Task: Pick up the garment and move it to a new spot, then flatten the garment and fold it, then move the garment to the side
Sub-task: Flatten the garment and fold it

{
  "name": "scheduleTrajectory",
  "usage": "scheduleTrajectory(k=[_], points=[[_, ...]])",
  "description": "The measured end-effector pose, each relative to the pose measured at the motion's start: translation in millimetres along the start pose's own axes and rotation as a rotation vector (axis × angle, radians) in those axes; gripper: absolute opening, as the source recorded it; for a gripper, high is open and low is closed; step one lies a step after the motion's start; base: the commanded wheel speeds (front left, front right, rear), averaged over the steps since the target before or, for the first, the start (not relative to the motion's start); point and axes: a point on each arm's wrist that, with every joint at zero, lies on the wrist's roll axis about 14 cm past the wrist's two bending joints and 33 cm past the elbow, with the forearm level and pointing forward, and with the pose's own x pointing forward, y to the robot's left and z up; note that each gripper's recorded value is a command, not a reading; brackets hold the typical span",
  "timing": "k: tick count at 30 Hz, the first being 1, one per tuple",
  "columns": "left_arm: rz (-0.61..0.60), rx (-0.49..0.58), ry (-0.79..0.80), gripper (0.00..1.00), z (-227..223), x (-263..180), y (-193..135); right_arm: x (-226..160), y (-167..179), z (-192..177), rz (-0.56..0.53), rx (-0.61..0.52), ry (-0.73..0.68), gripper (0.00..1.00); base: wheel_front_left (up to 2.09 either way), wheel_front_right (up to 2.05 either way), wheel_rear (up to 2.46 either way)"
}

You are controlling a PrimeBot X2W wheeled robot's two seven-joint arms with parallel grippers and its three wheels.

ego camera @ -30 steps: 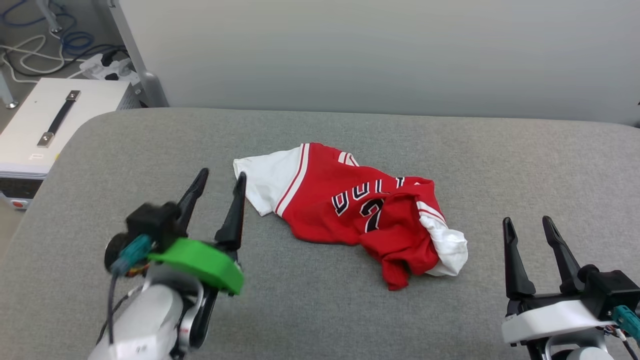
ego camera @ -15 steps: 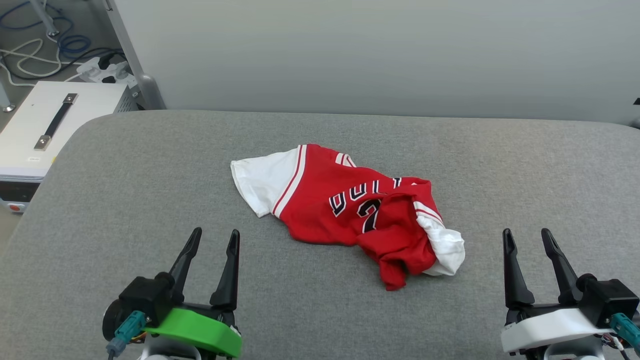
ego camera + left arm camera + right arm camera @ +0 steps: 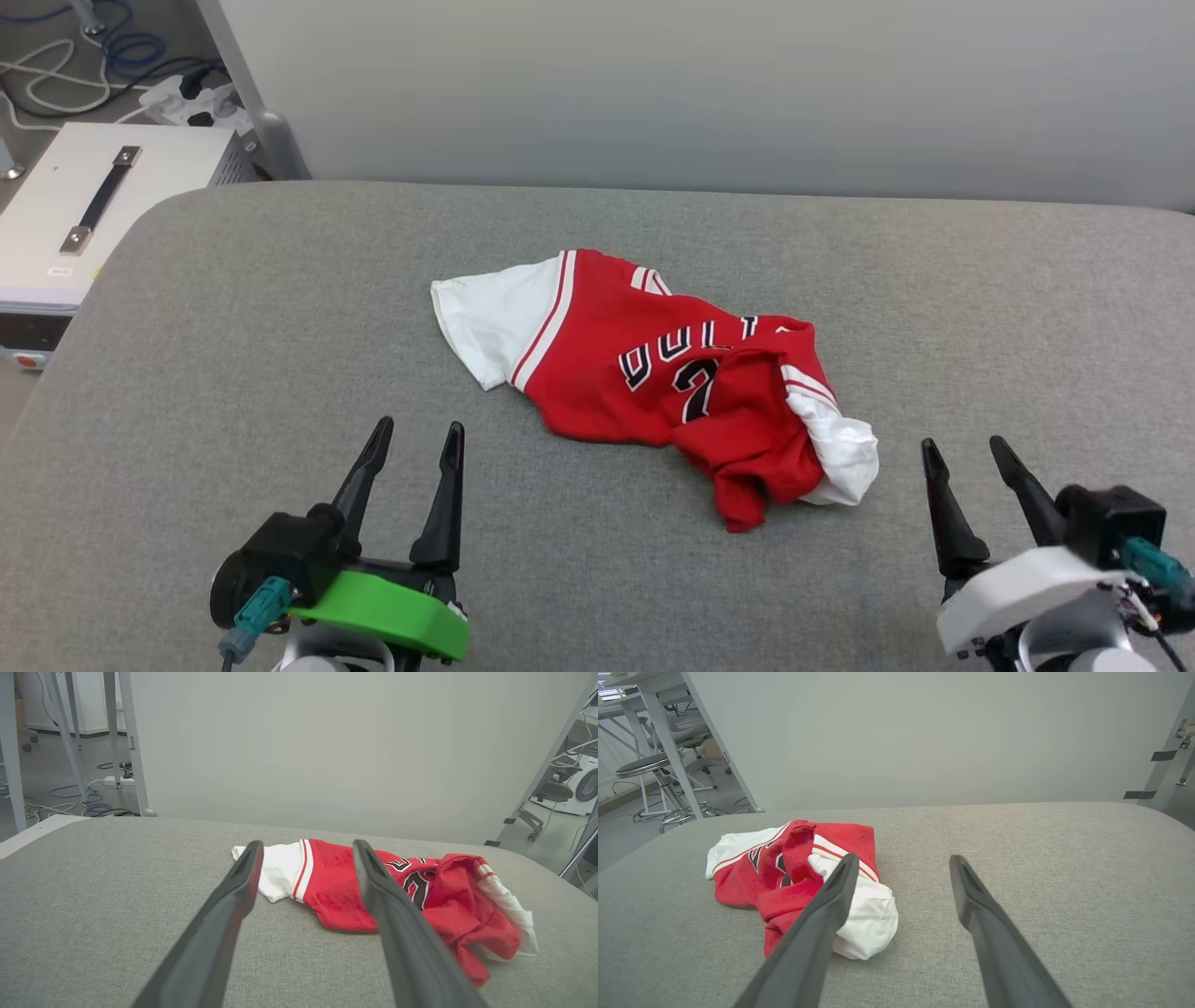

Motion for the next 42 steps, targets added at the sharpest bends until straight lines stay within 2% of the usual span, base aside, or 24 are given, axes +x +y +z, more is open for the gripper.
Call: scheduleTrajectory(k=[4, 9, 12, 17, 26, 27, 28, 29, 35, 42], points=[[0.018, -0.007, 0.015, 1.0, -6, 2, 3, 17, 4, -16, 0.064, -0.028, 0.19, 1.0, 0.0, 0.0, 0.0], [0.045, -0.015, 0.034, 1.0, -13, 5, 10, 27, 13, -51, 0.151, -0.039, 0.527, 1.0, 0.0, 0.0, 0.0], [0.062, -0.013, 0.041, 1.0, -15, 6, 15, 34, 19, -61, 0.186, -0.042, 0.651, 1.0, 0.0, 0.0, 0.0], [0.093, -0.009, 0.05, 1.0, -18, 7, 24, 50, 24, -75, 0.213, -0.104, 0.759, 1.0, 0.0, 0.0, 0.0], [0.155, -0.007, 0.075, 1.0, -24, 1, 41, 53, 37, -126, 0.25, -0.112, 0.904, 1.0, 0.0, 0.0, 0.0], [0.161, -0.006, 0.077, 1.0, -25, 0, 42, 54, 39, -129, 0.256, -0.112, 0.908, 0.49, 0.0, 0.0, 0.0], [0.165, -0.006, 0.08, 1.0, -26, -1, 43, 54, 40, -130, 0.26, -0.112, 0.908, 0.43, 0.0, 0.0, 0.0], [0.169, -0.005, 0.081, 1.0, -26, -2, 44, 56, 41, -130, 0.264, -0.112, 0.899, 0.0, 0.0, 0.0, 0.0], [0.168, -0.006, 0.075, 1.0, -24, -3, 44, 58, 39, -117, 0.264, -0.131, 0.855, 0.0, 0.0, 0.0, 0.0], [0.125, -0.016, 0.051, 1.0, -17, -2, 31, 63, 14, -68, 0.233, -0.222, 0.715, 0.0, 0.0, 0.0, 0.0]])
